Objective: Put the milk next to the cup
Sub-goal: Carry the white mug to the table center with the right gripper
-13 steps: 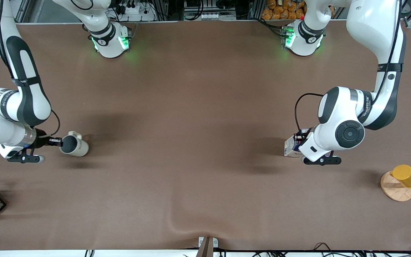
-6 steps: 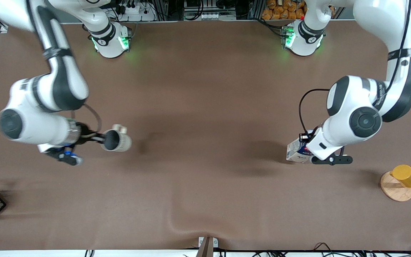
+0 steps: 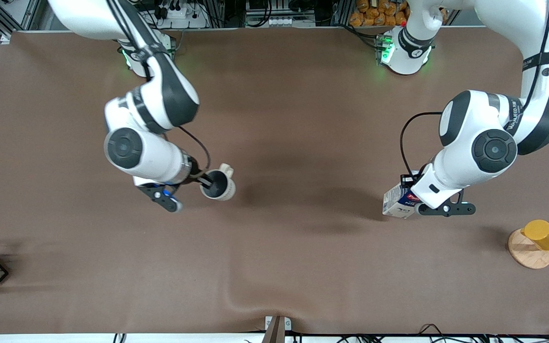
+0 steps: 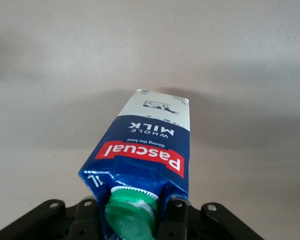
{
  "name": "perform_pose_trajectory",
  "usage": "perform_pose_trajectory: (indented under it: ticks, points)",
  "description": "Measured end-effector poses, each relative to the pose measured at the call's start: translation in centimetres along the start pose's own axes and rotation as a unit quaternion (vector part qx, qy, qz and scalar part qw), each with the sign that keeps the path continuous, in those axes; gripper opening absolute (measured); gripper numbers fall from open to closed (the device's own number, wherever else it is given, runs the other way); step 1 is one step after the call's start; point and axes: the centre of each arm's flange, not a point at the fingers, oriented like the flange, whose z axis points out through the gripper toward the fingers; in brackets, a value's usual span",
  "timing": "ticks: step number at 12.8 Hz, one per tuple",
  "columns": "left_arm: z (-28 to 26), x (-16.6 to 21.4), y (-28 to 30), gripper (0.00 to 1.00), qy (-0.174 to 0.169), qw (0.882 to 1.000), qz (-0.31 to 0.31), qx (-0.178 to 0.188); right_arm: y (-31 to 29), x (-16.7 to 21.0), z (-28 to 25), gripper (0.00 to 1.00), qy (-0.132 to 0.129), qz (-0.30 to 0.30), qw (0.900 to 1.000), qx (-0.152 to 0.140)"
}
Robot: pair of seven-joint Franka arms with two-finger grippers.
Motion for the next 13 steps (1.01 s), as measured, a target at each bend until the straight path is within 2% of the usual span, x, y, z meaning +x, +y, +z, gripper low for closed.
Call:
perform_pose_trajectory:
  ticks: [2, 5, 10, 11, 13]
  points:
    - [0.1, 0.0, 0.0, 0.3, -0.001, 1.0, 0.0, 0.0, -2.9, -1.8, 3.1, 0.03, 0.011, 0.024, 0.999, 0.02]
    - [0.2, 0.0, 0.0, 0.3, -0.002, 1.0, 0.0, 0.0, -6.5, -4.8, 6.8, 0.03, 0.017, 0.04, 0.999, 0.03]
    - [0.2, -0.1, 0.0, 0.3, -0.002, 1.0, 0.0, 0.001, -7.5, -5.3, 10.5, 0.03, 0.019, 0.039, 0.999, 0.026]
    - [0.3, -0.1, 0.1, 0.3, -0.002, 1.0, 0.0, 0.001, -7.5, -5.2, 10.7, 0.1, 0.019, 0.04, 0.999, 0.025]
    - [0.3, -0.1, 0.2, 0.3, -0.003, 1.0, 0.001, 0.001, -7.5, -5.1, 10.7, 0.32, 0.019, 0.041, 0.999, 0.025]
